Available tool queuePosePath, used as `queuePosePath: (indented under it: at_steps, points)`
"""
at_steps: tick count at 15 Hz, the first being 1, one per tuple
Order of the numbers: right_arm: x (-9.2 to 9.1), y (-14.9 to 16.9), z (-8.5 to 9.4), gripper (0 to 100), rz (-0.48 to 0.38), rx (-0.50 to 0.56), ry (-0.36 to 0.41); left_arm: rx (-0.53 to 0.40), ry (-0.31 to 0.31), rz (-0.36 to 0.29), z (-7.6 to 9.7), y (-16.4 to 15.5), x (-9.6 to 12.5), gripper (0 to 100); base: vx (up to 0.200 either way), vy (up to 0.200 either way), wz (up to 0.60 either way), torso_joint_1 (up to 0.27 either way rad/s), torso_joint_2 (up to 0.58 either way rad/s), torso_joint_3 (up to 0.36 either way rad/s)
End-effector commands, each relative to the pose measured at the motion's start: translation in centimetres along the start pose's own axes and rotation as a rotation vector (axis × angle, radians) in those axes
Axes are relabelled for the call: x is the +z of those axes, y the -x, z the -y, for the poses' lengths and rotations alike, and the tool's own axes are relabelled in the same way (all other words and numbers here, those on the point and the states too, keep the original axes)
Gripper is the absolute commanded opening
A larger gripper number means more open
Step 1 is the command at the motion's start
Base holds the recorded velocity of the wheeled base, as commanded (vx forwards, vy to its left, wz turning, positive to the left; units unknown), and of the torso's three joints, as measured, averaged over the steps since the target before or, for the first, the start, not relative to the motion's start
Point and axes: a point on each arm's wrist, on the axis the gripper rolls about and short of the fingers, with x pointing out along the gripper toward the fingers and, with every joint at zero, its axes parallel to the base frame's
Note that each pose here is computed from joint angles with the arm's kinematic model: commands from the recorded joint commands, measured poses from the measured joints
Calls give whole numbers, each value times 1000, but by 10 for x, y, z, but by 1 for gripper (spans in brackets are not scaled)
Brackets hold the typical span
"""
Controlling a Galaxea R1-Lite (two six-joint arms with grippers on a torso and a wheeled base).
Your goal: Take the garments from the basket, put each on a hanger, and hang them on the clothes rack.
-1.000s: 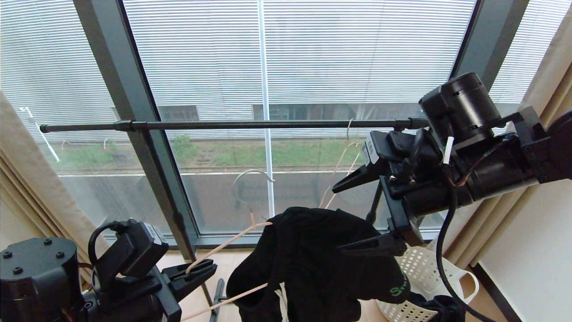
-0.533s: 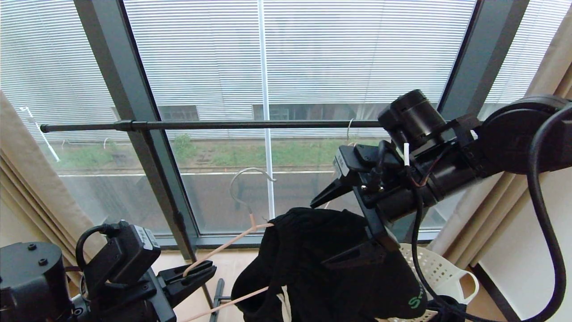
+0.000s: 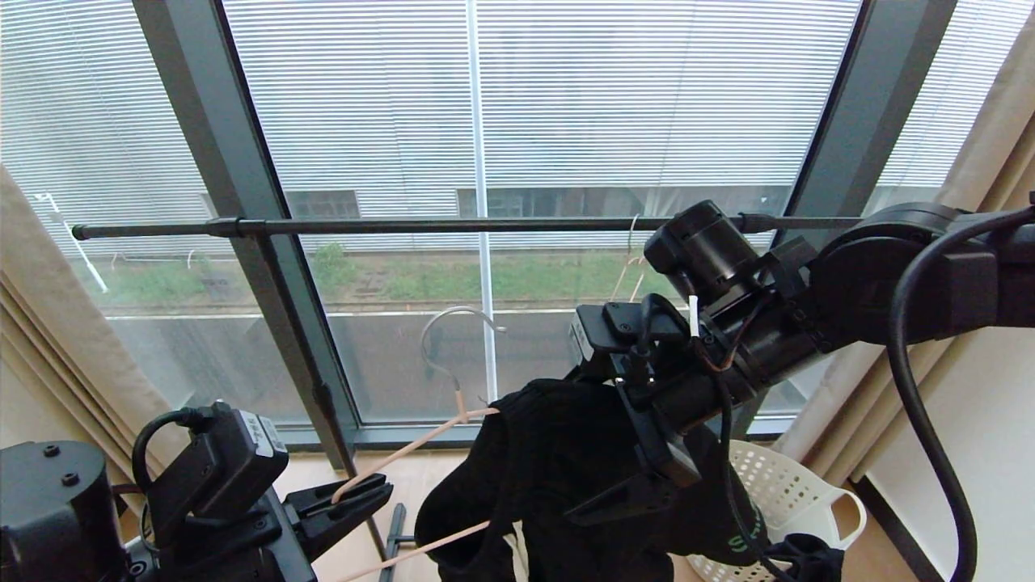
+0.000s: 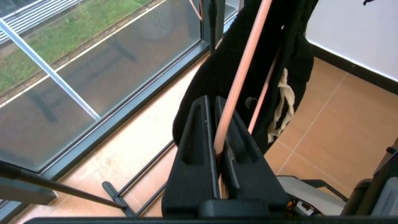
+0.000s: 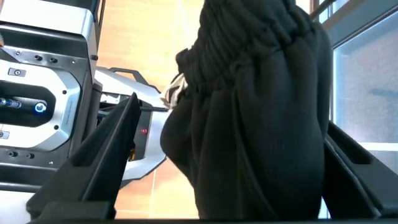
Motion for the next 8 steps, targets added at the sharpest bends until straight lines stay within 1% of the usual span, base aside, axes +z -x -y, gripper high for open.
queuePosePath:
  at_steps: [1, 8]
  points:
    - [0, -2, 0, 0, -2, 4, -1, -3, -1, 2, 0, 0, 0, 0, 0, 0, 0, 0, 0, 0]
    - [2, 2, -2, 0, 4, -3, -3, -10, 0, -8, 2, 1, -2, 0, 0, 0, 0, 0, 0, 0]
